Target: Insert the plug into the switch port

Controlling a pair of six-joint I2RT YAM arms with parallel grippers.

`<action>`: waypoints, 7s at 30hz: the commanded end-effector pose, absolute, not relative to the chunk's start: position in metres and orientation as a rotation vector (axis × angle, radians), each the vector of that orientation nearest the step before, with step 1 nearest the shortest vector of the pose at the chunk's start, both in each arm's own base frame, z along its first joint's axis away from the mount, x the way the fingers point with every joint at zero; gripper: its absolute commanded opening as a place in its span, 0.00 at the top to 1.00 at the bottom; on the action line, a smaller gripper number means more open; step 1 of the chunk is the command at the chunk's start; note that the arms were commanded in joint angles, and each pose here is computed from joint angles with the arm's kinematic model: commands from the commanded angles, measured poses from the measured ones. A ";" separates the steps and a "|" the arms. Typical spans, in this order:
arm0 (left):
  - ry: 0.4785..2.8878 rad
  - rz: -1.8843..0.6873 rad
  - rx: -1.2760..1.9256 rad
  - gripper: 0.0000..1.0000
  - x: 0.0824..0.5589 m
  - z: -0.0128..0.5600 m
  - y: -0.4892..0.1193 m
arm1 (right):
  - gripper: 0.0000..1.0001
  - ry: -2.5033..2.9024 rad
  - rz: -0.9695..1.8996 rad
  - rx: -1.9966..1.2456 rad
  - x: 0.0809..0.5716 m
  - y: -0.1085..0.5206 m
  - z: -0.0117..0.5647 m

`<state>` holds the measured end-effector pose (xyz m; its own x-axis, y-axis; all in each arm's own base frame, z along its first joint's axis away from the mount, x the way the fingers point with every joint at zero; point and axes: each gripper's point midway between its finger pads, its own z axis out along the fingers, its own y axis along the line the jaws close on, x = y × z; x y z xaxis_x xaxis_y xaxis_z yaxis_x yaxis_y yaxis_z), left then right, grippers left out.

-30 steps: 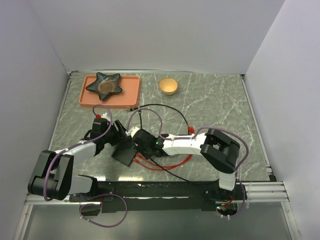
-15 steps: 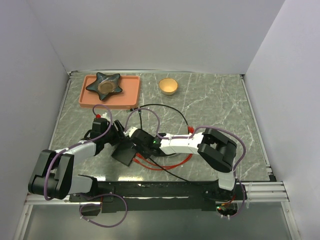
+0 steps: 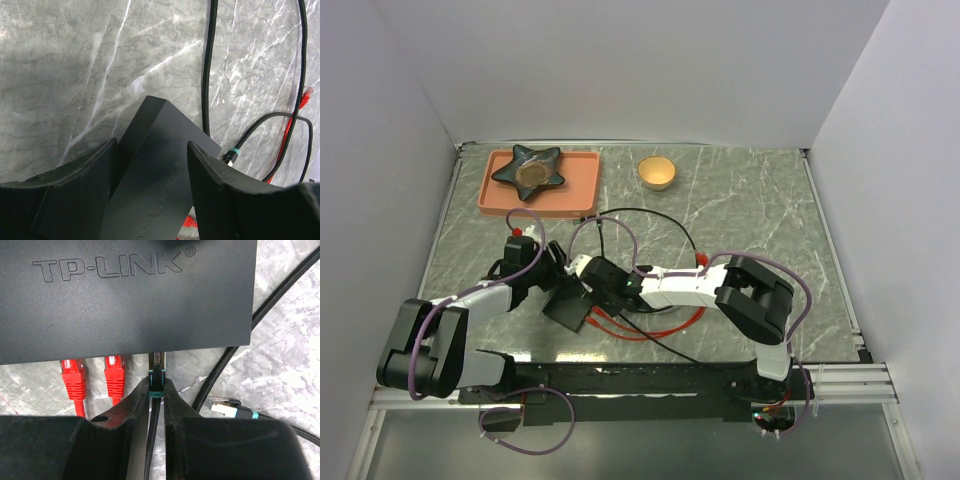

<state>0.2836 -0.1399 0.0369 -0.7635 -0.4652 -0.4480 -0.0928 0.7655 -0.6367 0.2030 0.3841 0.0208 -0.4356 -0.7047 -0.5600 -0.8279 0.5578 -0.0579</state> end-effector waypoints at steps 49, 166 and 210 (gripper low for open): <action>2.403 -1.059 -0.253 0.42 0.238 0.057 -0.210 | 1.00 2.001 0.702 -1.035 0.274 0.475 0.117; 1.959 -1.161 -0.174 0.15 0.286 0.228 -0.192 | 1.00 2.073 1.000 -0.907 0.229 0.324 0.173; 2.120 -1.270 -0.160 0.67 0.237 0.178 -0.283 | 1.00 2.129 0.706 -0.867 0.198 0.325 0.157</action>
<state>0.2196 -0.2718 0.1429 -0.8336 -0.3596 -0.4193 0.1573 0.5731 -0.8042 0.1919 0.3165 0.1334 -0.5451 -0.3992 -0.7372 -0.7522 0.6212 0.2198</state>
